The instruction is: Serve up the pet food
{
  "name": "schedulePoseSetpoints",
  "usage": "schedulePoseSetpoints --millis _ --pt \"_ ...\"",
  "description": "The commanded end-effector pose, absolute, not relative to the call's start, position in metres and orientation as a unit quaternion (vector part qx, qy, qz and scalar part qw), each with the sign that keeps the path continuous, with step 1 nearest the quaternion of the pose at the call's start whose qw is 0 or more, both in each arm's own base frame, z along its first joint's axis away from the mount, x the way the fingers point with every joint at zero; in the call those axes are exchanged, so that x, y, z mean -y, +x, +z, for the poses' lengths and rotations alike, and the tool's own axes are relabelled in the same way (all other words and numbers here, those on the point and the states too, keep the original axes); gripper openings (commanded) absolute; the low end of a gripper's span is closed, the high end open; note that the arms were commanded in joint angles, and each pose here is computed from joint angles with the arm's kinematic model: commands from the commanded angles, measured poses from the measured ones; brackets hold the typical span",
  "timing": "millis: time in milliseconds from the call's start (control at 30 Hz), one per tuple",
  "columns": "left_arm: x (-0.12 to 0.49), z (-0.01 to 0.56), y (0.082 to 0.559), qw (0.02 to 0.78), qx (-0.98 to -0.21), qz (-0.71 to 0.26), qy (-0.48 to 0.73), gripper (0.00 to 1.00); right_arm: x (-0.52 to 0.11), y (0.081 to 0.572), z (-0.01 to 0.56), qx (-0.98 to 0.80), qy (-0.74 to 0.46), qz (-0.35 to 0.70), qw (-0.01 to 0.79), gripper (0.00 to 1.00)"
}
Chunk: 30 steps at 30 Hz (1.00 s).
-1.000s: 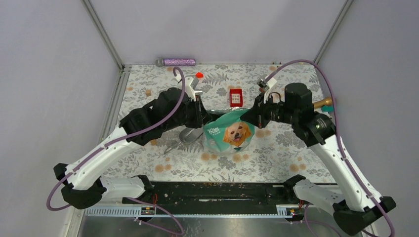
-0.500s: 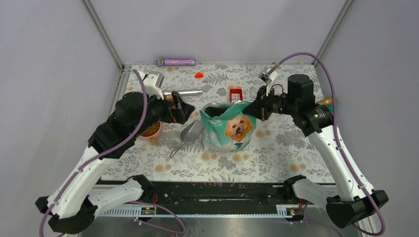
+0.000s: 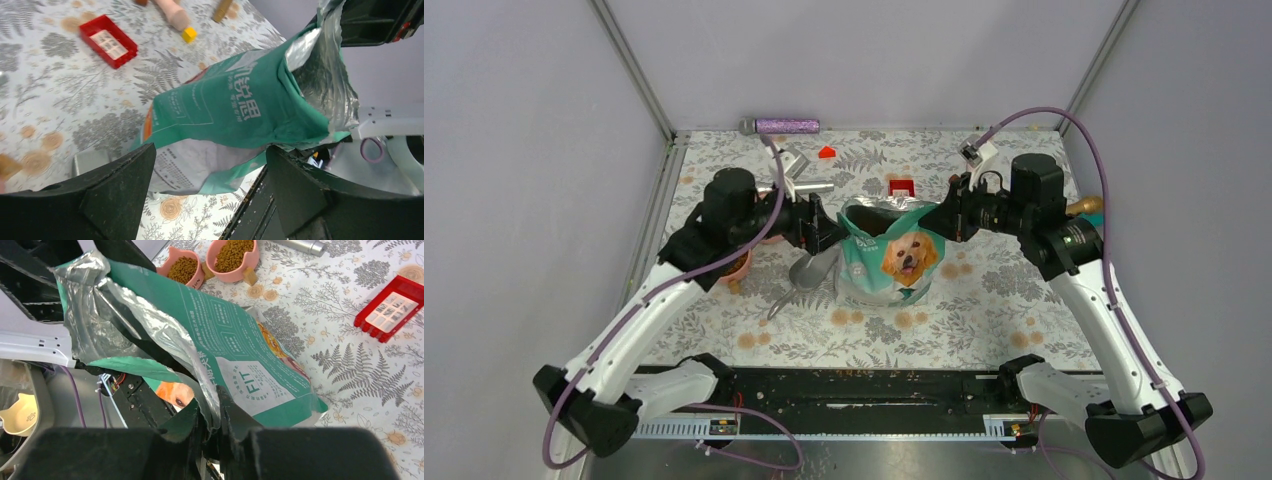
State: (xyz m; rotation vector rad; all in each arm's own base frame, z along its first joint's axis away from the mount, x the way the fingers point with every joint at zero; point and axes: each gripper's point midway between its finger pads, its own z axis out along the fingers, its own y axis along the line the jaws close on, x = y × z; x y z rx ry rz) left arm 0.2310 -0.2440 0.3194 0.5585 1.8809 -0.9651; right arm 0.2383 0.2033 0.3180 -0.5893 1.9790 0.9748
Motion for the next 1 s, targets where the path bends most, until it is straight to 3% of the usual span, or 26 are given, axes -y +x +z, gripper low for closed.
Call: schedulePoseSetpoints --millis 0,233,367,567,633,833,900,967 --pt "0.271 0.364 0.224 0.473 -0.676 -0.467 0.319 0.77 -0.194 0.239 0.333 -0.779 -0.21 0.377 0.455 0.17" --pt "0.288 0.375 0.226 0.452 -0.633 -0.525 0.346 0.72 -0.201 0.226 0.331 -0.76 -0.256 0.399 0.444 0.3" --pt "0.297 0.382 0.225 0.438 -0.61 -0.551 0.365 0.69 -0.21 0.204 0.332 -0.719 -0.328 0.431 0.435 0.46" --pt "0.308 0.374 0.234 0.411 -0.612 -0.563 0.374 0.46 -0.214 0.198 0.341 -0.678 -0.371 0.435 0.461 0.49" --pt "0.308 0.371 0.234 0.406 -0.613 -0.566 0.373 0.37 -0.213 0.203 0.342 -0.682 -0.364 0.431 0.466 0.41" --pt "0.302 0.367 0.225 0.404 -0.607 -0.577 0.367 0.18 -0.204 0.235 0.341 -0.734 -0.278 0.395 0.478 0.03" --pt "0.299 0.369 0.218 0.406 -0.603 -0.584 0.361 0.0 -0.198 0.245 0.348 -0.749 -0.234 0.384 0.486 0.0" --pt "0.294 0.37 0.209 0.402 -0.608 -0.591 0.345 0.0 -0.19 0.255 0.357 -0.758 -0.199 0.379 0.492 0.0"
